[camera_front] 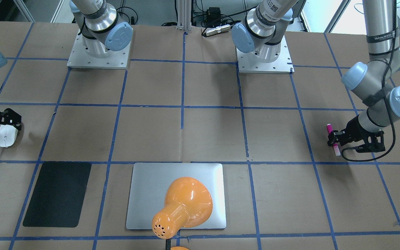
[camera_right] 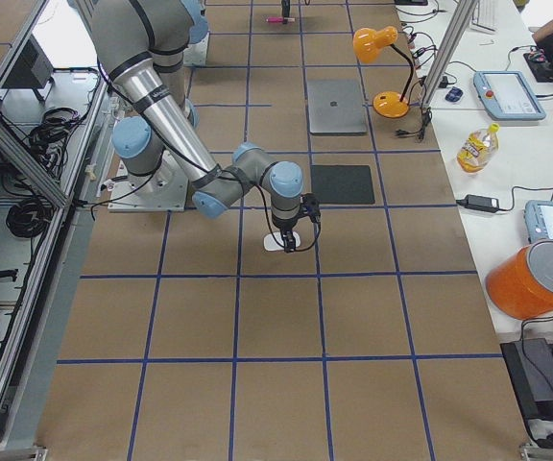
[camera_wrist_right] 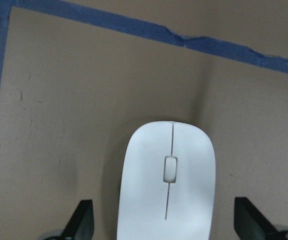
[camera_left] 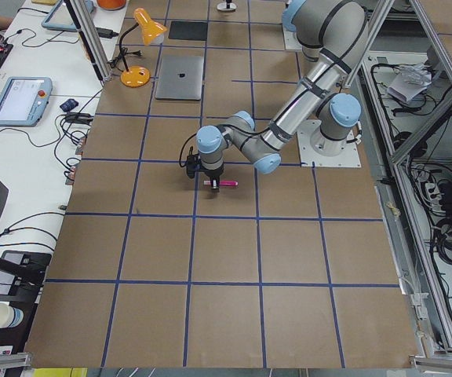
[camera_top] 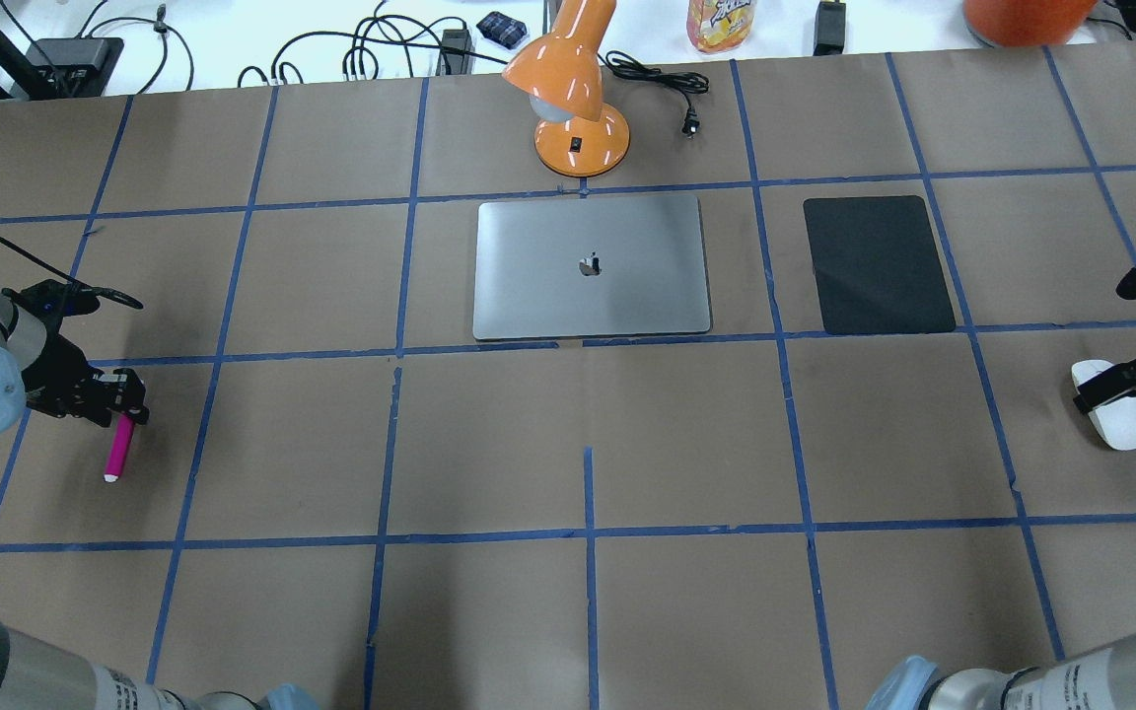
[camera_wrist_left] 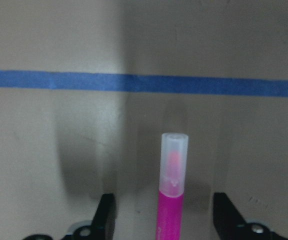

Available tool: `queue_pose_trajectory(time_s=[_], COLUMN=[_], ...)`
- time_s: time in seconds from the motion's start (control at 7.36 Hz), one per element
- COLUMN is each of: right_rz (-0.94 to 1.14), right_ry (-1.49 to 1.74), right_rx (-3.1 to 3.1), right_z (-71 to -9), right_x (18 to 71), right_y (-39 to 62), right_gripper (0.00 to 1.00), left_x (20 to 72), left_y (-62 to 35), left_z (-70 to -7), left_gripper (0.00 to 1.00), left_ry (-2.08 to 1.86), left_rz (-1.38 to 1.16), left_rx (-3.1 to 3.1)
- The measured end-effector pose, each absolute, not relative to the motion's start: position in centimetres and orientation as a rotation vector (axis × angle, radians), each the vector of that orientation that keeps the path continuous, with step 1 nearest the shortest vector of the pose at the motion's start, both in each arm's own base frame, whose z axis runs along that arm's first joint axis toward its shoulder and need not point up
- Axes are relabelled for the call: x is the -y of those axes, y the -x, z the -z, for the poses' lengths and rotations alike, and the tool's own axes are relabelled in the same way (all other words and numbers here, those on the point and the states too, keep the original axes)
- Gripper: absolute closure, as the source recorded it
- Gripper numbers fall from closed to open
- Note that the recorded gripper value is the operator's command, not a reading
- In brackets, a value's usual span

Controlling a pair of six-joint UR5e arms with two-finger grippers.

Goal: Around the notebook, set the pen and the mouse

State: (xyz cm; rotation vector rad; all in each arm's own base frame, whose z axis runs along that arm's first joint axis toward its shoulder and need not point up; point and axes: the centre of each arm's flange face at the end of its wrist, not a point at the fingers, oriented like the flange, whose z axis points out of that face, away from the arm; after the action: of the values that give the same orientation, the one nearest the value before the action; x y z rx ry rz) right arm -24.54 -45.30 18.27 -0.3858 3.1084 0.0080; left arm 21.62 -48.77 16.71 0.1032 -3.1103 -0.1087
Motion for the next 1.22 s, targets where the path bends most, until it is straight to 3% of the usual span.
queue_pose_trajectory(time_s=[0.27, 0.54, 0.82, 1.22], right_rz=[-0.026, -0.033, -0.033, -0.031], right_ry=[0.353, 0.330, 0.311, 0.240], right_rx=[-3.105, -3.110, -3.118, -3.129], right_z=[-17.4, -17.3, -17.8, -20.2], right_x=[45.4, 45.4, 45.4, 46.3], right_y=[24.7, 24.9, 24.9, 24.9], right_gripper=[0.25, 0.57, 0.58, 0.58], left_x=[48.7, 49.1, 49.8, 47.0], left_y=[-21.5, -20.7, -14.5, -3.1], left_z=[-17.1, -18.9, -21.8, -22.8], left_gripper=[0.97, 0.97, 0.97, 0.99], left_ry=[-0.115, -0.129, -0.248, -0.744], left_rz=[0.112, 0.113, 0.113, 0.098], left_rx=[3.120, 3.174, 3.222, 3.072])
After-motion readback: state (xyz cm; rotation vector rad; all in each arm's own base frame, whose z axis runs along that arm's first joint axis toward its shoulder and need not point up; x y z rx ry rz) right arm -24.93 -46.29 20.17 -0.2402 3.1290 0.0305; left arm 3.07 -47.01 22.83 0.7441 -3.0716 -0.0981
